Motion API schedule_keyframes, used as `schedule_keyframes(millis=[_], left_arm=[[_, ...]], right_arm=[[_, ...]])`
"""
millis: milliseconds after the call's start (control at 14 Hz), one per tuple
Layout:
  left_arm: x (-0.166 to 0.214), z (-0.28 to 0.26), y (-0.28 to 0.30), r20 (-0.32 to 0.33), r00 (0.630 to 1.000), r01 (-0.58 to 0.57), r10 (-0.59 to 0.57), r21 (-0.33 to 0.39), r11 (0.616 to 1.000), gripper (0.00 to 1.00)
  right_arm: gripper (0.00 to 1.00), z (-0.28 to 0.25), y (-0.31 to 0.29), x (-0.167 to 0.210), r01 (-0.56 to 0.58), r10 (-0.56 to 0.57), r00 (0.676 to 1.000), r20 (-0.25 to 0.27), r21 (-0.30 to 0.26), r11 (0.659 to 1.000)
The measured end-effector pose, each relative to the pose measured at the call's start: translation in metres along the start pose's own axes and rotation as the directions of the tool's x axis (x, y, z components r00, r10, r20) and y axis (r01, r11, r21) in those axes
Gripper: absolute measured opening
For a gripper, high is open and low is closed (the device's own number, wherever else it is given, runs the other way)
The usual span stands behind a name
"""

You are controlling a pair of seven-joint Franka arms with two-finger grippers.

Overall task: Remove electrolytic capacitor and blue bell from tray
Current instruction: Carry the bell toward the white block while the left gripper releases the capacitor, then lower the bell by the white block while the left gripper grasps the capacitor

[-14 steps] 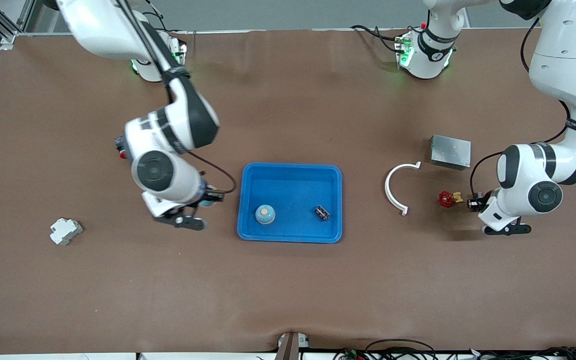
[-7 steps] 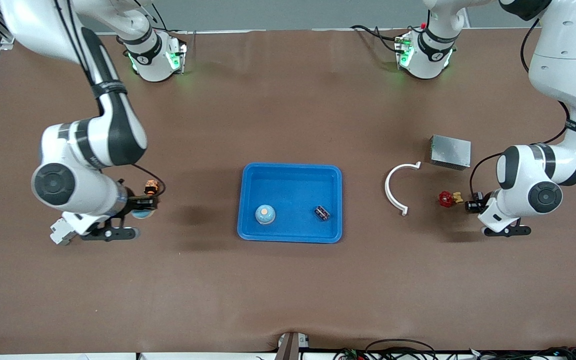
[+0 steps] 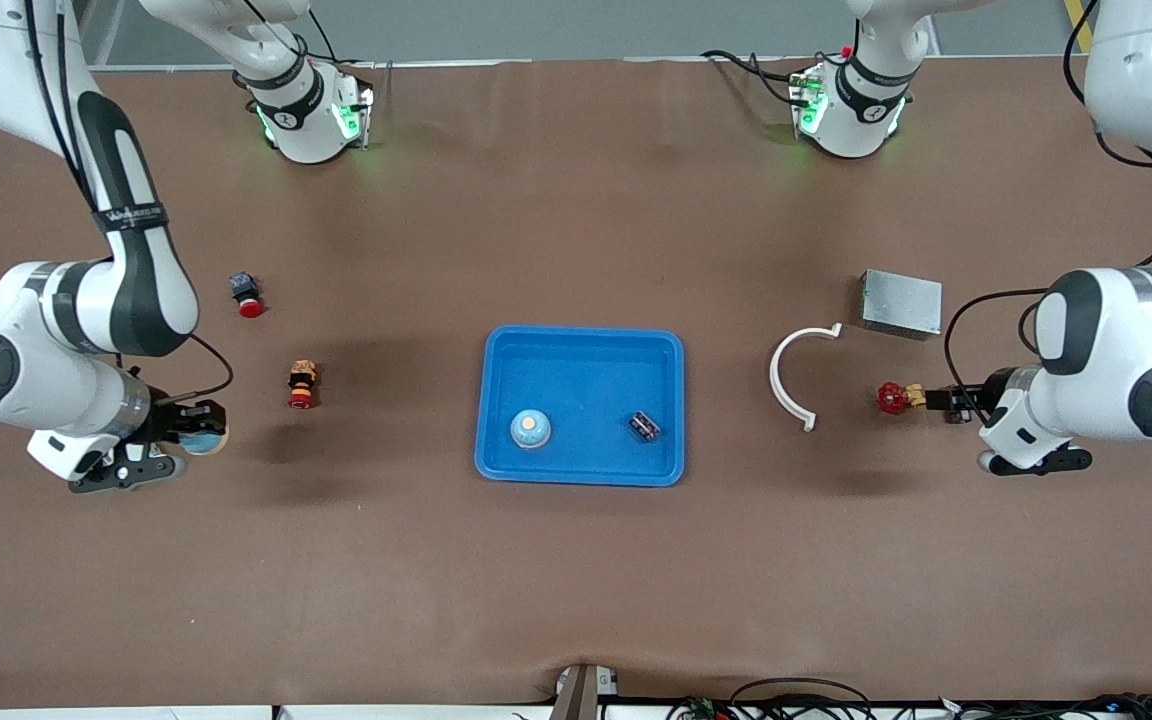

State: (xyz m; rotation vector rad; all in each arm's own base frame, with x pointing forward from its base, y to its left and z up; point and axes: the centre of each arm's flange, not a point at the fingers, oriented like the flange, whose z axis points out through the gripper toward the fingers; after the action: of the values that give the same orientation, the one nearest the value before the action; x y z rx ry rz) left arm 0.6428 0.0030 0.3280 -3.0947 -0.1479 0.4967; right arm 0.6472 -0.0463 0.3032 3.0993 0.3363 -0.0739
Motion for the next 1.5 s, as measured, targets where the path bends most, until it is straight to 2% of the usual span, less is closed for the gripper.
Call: schedule_keyframes(millis=[143,356,641,855,1069,1283,1497], left_arm=[[-0.011,-0.039,0.033,-0.002,0.998,0.06,-0.06,-0.041,0.997,1.0],[-0.034,-0.083,0.1,-0.034,0.984,0.171,-0.174,-0.091,0.981,1.0],[-0.062,-0.095,0.195,-0.027,0.937,0.342,-0.349,-0.143,0.929,1.0],[-0.061,-0.078,0.262,-0.042,0.879,0.454,-0.474,-0.225,0.862,1.0],[-0.051,-0.035,0.319,-0.01,0.815,0.548,-0.579,-0.31,0.777,1.0],[-0.043,0.011,0.355,0.016,0.761,0.615,-0.648,-0.334,0.714,1.0],[-0.037,0.037,0.368,0.037,0.726,0.654,-0.687,-0.347,0.672,1.0]], right_arm=[[0.64,0.018,0.017,-0.011,0.018,-0.018,0.999,-0.031,-0.002,1.0],[0.64,0.04,0.034,-0.022,0.046,-0.043,0.997,-0.057,0.044,0.998],[0.64,0.072,0.054,-0.028,0.062,-0.058,0.996,-0.075,0.057,0.996],[0.64,0.088,0.055,-0.026,0.061,-0.057,0.995,-0.078,0.052,0.997],[0.64,0.096,0.056,-0.021,0.063,-0.058,0.995,-0.078,0.052,0.997],[0.64,0.101,0.057,-0.017,0.063,-0.059,0.995,-0.076,0.052,0.997],[0.64,0.105,0.058,-0.013,0.063,-0.059,0.995,-0.076,0.052,0.997]])
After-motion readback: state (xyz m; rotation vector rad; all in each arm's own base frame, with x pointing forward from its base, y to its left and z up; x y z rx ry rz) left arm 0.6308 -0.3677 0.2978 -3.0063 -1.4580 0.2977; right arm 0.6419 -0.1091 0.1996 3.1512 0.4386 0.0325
